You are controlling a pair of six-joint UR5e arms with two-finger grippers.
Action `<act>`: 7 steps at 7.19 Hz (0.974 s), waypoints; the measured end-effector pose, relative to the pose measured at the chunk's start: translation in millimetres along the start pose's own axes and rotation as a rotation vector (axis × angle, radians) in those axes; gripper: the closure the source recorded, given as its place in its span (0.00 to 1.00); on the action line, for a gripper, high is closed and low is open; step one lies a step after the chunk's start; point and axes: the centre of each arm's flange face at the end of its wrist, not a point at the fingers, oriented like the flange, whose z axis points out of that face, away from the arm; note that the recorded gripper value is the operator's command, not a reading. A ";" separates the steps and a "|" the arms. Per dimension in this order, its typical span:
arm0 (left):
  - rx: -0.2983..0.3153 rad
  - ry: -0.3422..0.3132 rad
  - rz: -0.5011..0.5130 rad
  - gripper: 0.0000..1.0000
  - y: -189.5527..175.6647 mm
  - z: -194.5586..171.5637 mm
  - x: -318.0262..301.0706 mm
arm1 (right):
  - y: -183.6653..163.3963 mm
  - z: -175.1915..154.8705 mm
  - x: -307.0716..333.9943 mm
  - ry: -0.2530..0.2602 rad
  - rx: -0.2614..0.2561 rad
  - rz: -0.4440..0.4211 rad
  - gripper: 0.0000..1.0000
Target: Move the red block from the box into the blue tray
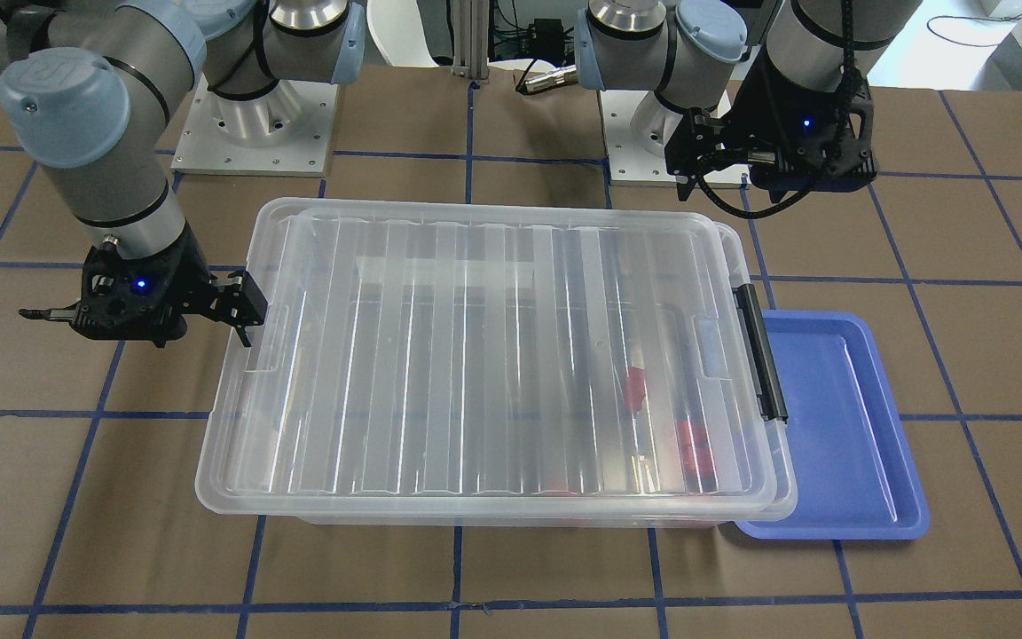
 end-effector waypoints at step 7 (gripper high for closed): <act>0.000 -0.006 -0.001 0.00 0.5 -0.4 -1.0 | -1.1 -4.1 68.4 0.037 -0.005 -0.054 0.00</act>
